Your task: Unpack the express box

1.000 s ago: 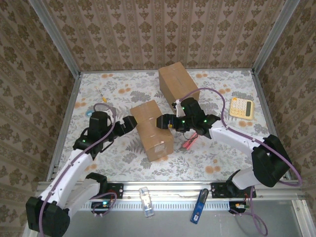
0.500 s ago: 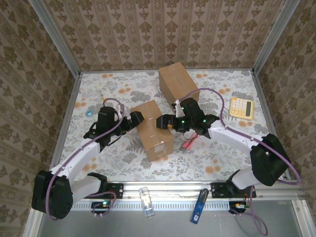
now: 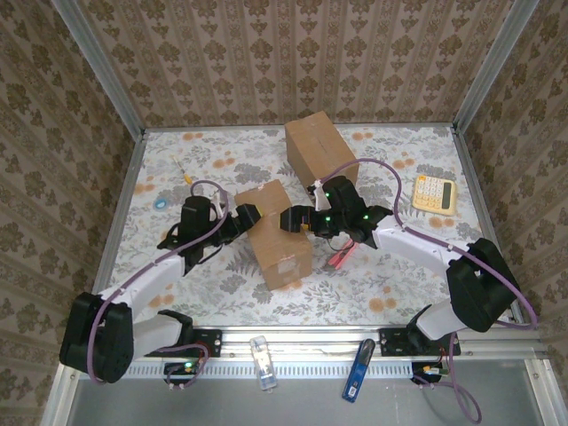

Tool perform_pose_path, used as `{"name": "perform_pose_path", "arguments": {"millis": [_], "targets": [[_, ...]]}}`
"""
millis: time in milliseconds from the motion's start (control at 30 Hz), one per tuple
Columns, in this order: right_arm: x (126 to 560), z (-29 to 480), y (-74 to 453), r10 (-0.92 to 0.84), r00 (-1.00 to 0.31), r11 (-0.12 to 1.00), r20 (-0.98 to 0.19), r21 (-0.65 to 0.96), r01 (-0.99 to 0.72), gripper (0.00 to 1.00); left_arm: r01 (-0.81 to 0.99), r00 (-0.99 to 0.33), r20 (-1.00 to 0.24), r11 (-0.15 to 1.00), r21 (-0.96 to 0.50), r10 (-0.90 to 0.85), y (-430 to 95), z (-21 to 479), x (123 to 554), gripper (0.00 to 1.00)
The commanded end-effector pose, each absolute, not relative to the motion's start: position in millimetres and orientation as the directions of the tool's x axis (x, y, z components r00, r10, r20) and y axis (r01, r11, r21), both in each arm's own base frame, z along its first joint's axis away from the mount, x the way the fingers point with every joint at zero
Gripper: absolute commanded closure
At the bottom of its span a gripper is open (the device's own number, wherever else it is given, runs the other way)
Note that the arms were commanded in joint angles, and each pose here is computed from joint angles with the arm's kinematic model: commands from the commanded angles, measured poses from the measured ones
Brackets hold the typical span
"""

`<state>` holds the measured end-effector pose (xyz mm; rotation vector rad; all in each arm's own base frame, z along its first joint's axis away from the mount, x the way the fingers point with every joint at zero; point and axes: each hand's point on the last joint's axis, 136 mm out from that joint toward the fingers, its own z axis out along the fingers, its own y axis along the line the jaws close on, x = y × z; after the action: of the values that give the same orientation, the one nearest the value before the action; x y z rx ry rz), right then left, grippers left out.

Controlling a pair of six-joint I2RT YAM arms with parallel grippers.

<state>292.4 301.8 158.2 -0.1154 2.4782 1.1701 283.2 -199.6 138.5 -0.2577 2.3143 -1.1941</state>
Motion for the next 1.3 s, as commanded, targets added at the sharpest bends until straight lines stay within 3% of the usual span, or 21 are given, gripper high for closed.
{"name": "perform_pose_path", "arguments": {"millis": [0, 433, 600, 933, 1267], "targets": [[298.6, 169.3, 304.3, 0.097, -0.904, 0.657, -0.417, 0.709, -0.257, 0.0, -0.007, -0.876, -0.296, 0.623, -0.782, -0.381, -196.4, 105.1, 271.2, 0.13], [298.9, 175.0, 291.2, -0.173, -0.846, 0.859, -0.504, 0.343, -0.38, 0.0, -0.032, -0.883, -0.273, 0.629, -0.777, -0.382, -194.9, 87.6, 267.3, 0.13], [307.1, 173.1, 295.9, -0.244, -0.829, 0.88, -0.503, 0.244, -0.407, 0.0, -0.034, -0.882, -0.272, 0.626, -0.779, -0.385, -194.6, 87.4, 266.7, 0.13], [305.4, 150.0, 308.5, -0.288, -0.838, 0.89, -0.464, 0.192, -0.412, 0.0, -0.031, -0.883, -0.272, 0.625, -0.78, -0.382, -195.6, 87.9, 267.1, 0.13], [309.2, 125.5, 283.4, -0.349, -0.845, 0.929, -0.405, -0.03, -0.369, 0.0, -0.031, -0.884, -0.268, 0.62, -0.784, -0.383, -196.9, 87.1, 266.9, 0.13]]}}
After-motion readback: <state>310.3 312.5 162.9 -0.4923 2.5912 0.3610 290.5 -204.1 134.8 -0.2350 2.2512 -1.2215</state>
